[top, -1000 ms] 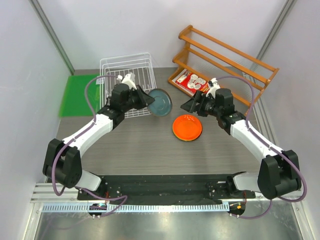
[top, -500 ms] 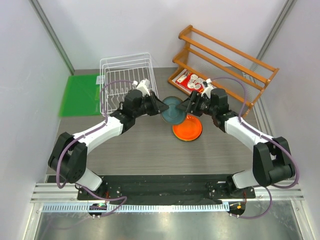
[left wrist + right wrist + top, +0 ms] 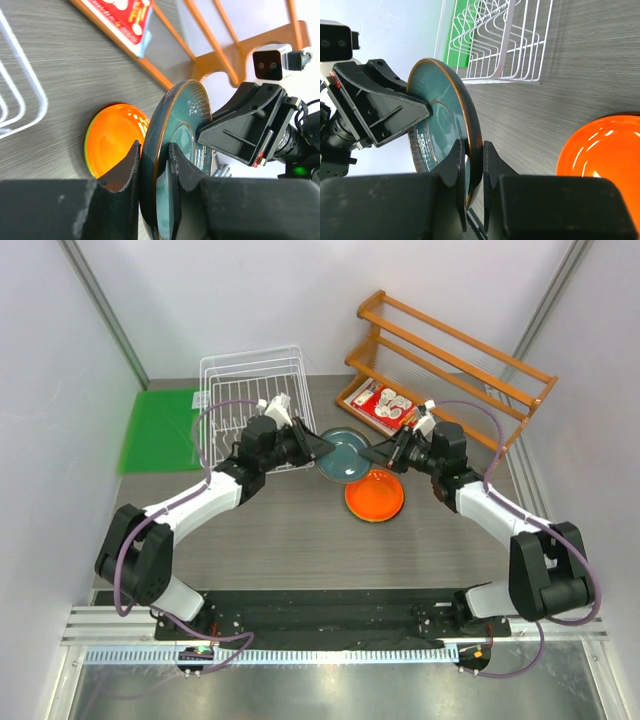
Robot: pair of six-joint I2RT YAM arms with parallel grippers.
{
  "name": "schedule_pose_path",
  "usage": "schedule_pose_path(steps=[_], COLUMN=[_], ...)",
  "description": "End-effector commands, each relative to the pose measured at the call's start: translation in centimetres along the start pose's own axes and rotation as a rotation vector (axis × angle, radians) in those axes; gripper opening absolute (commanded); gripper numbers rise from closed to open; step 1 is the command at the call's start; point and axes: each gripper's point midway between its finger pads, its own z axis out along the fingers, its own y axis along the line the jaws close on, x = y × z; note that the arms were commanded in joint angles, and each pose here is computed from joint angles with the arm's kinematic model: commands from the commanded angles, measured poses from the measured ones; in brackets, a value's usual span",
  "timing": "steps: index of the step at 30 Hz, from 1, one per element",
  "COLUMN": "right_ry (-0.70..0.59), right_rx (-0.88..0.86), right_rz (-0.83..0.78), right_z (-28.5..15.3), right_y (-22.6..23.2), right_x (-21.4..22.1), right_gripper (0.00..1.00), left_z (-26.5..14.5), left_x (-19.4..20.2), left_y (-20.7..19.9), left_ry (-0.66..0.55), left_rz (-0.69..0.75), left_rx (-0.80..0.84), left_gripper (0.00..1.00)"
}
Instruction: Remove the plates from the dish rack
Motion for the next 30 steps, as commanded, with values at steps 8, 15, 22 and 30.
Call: schedule_pose_path(steps=[8, 15, 22, 30], right_ry=[-0.1, -0.117, -0.108, -0.04], right_rx=[0.242, 0.335, 0.412, 0.442], right_rz=[-0.16, -0.152, -0.125, -0.089], right_z=[-3.7, -5.3, -5.9, -5.3], right_y=[-2.1, -4.5, -7.5, -9.8], right_x=[-1.2, -1.5, -1.3, 0.1], right_gripper=[0.01, 0.01, 0.01, 0.01], left_z=[1.1, 0.9, -2.8, -8.5], left_x=[-0.6, -0.9, -3.2, -3.7], left_y=[-2.7, -0.8, 4.3, 9.5], left_ry=[-0.049, -0.062, -0.154, -0.256], left_rz=[0.09, 0.153, 0.337, 0.434], left_rx=[0.088, -0.009, -0.321, -0.576], left_gripper=[0.61, 0.75, 0.84, 0.99])
